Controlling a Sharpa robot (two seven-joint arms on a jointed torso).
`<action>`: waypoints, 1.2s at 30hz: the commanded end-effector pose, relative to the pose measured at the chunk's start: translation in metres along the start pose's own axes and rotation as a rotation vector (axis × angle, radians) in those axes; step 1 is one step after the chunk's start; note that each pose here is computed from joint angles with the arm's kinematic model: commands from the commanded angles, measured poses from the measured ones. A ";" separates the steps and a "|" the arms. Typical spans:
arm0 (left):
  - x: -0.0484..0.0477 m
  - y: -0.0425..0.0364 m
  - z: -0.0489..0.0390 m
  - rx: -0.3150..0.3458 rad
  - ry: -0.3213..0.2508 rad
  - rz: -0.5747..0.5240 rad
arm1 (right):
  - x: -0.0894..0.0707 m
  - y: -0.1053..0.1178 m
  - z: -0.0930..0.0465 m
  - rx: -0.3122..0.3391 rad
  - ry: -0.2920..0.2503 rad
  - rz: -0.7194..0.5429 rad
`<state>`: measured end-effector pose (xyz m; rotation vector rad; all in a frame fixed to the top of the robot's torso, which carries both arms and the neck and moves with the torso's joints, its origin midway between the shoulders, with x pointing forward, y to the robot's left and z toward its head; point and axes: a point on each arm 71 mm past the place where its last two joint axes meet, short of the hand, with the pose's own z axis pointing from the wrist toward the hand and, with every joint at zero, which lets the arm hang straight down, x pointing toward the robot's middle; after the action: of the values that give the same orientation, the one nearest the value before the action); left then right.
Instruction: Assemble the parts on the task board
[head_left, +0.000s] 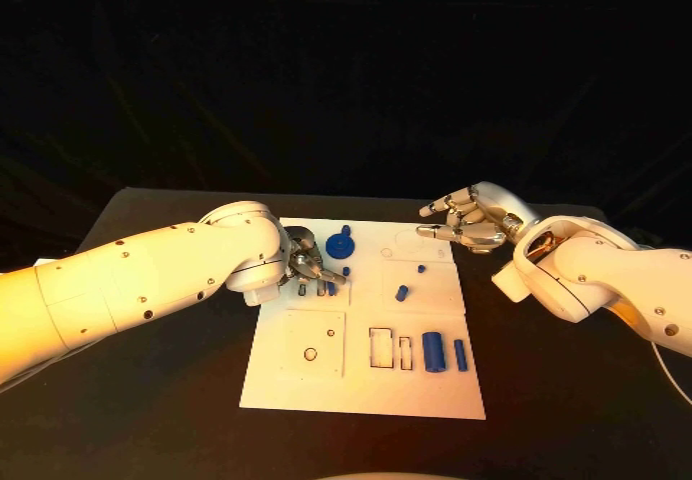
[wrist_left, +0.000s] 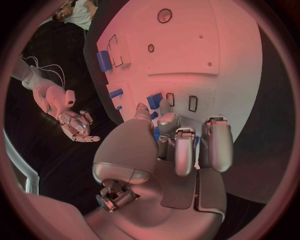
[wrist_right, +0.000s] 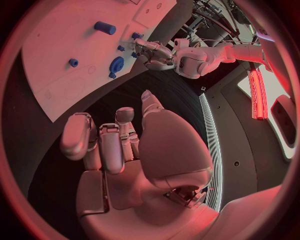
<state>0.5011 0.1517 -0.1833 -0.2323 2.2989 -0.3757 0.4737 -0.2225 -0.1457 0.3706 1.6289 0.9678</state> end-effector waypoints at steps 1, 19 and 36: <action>-0.0001 -0.0019 -0.0002 0.002 0.002 0.009 | 0.002 0.000 0.000 -0.002 0.015 -0.011; -0.0001 -0.0030 0.0026 0.002 0.013 0.017 | 0.004 0.001 0.001 -0.010 0.027 -0.008; 0.0014 -0.0023 0.0024 0.001 0.034 0.034 | 0.005 0.001 0.002 -0.013 0.029 -0.008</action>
<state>0.5029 0.1500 -0.1851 -0.2120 2.3185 -0.3670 0.4743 -0.2200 -0.1480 0.3635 1.6432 0.9731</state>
